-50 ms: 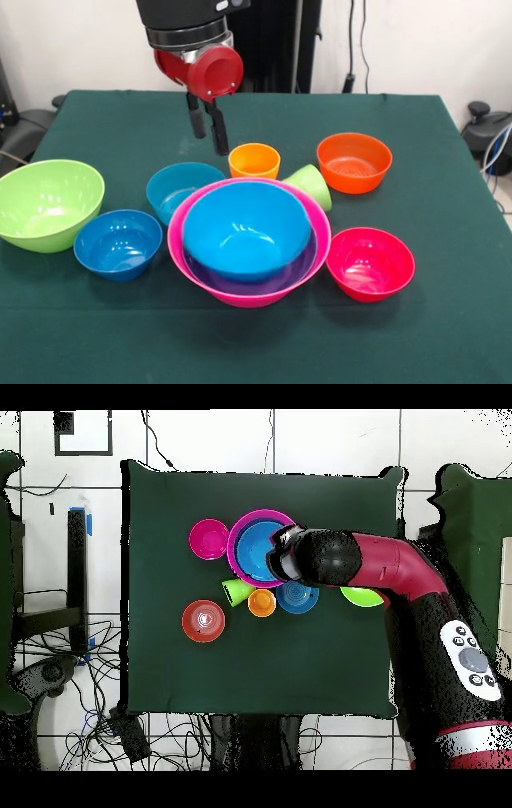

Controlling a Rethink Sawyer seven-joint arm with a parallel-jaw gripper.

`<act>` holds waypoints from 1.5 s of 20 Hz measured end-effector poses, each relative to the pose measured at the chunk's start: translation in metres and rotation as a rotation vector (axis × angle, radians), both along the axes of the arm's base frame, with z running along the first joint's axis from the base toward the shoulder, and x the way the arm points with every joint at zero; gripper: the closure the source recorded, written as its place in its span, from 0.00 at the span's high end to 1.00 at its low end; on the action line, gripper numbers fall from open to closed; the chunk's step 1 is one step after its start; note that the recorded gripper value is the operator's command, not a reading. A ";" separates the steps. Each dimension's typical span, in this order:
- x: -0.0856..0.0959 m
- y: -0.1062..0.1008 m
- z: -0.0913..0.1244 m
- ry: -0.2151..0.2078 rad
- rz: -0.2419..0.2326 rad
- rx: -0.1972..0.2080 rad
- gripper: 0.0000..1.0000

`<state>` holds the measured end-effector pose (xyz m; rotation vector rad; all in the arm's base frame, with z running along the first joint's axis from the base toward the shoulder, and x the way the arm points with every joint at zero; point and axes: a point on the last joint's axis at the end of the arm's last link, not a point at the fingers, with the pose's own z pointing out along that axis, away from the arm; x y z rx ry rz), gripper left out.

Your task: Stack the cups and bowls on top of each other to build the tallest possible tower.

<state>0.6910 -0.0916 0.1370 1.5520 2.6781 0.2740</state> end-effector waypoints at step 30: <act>0.000 0.017 0.009 -0.008 0.029 -0.012 1.00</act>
